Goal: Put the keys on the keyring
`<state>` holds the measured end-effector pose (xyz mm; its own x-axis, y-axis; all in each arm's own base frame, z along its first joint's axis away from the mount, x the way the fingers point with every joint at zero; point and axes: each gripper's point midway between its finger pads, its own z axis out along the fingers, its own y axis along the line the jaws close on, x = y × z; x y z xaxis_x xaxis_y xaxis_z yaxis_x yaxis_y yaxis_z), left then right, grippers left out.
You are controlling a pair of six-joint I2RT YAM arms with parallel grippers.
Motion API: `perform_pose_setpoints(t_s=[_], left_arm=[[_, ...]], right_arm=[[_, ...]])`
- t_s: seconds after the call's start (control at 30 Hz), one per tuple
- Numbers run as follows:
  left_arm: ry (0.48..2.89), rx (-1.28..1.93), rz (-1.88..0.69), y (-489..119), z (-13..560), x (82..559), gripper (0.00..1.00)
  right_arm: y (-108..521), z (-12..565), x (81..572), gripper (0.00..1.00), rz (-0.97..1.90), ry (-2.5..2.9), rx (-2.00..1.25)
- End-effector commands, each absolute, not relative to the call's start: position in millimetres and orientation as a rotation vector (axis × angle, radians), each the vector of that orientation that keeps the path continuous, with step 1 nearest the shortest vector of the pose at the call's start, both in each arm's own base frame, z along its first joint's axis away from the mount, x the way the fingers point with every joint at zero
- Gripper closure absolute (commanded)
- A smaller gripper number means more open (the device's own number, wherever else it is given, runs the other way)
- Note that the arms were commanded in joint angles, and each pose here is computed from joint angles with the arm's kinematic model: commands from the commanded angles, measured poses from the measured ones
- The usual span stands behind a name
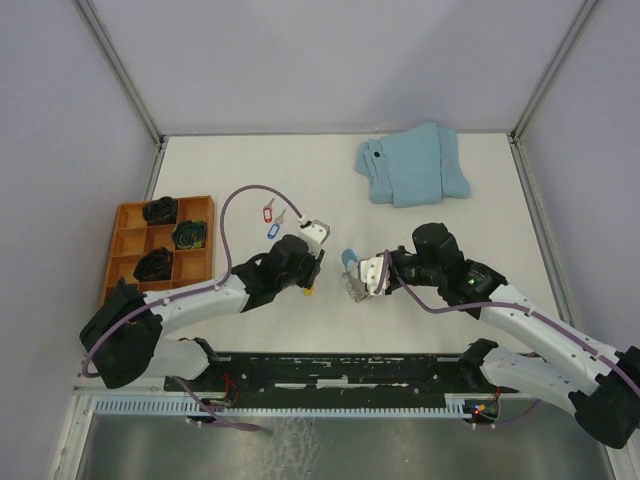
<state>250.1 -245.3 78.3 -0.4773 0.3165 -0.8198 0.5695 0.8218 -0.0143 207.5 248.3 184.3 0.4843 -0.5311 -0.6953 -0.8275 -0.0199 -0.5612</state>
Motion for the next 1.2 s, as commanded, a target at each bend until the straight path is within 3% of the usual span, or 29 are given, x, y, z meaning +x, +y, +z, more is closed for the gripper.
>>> perform_pose_setpoints(t_s=[0.0, 0.17, 0.7, 1.17], left_arm=[[2.3, 0.593, -0.388, -243.4, 69.2, 250.4, 0.64], [2.414, 0.532, -0.548, -246.5, 63.4, 258.6, 0.62], [2.58, 0.507, -0.605, -248.1, 31.0, 269.0, 0.61], [2.558, 0.519, -0.691, -257.7, 43.1, 264.9, 0.72]], right_arm=[[252.8, 202.0, 206.5, 0.99, 0.361, 1.123, -1.645], [251.5, 201.3, 205.2, 0.99, 0.362, 1.126, -1.644], [251.5, 197.3, 205.5, 0.99, 0.363, 1.132, -1.652], [252.6, 196.6, 204.8, 0.99, 0.371, 1.131, -1.656]])
